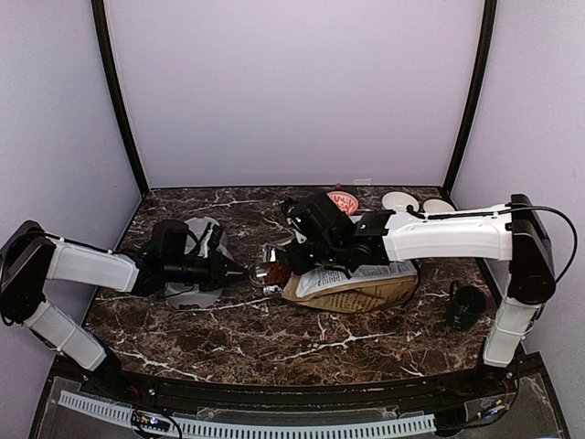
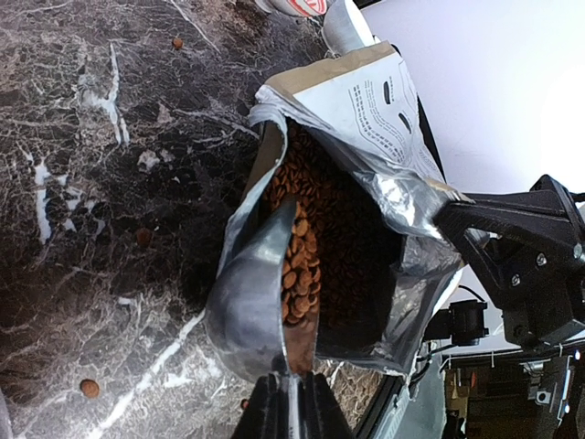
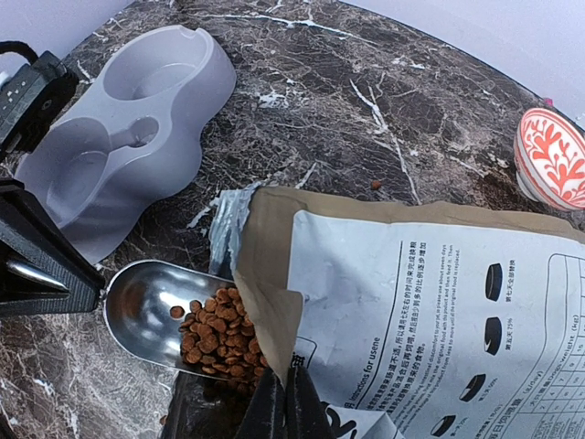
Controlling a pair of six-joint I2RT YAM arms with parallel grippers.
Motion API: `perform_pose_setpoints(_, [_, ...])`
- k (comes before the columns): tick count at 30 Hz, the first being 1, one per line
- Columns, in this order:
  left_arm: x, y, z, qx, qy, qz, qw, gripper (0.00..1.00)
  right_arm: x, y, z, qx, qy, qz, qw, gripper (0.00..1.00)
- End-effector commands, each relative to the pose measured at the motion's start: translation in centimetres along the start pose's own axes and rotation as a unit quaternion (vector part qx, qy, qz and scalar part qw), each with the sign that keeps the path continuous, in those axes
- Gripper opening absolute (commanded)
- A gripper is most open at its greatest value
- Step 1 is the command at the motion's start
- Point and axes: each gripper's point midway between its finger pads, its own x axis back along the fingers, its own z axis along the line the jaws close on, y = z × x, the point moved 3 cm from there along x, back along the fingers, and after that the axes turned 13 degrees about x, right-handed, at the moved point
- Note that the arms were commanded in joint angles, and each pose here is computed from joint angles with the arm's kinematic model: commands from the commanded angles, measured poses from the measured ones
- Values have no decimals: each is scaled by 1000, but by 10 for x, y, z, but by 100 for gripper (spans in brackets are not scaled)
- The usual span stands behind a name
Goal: Serve the pet food
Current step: Collect the pet food from the pet food bag.
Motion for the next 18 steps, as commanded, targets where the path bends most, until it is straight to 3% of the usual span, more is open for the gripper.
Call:
perform_pose_setpoints(1, [11,1,-4,-10,-8,-11,1000,0,16,25,-19,-19,-26,-48,998,0])
perform_pose_setpoints(18, [26,1,-15,9,-84,-18,996,0,21,27,-24,-30,-30,-59,997,0])
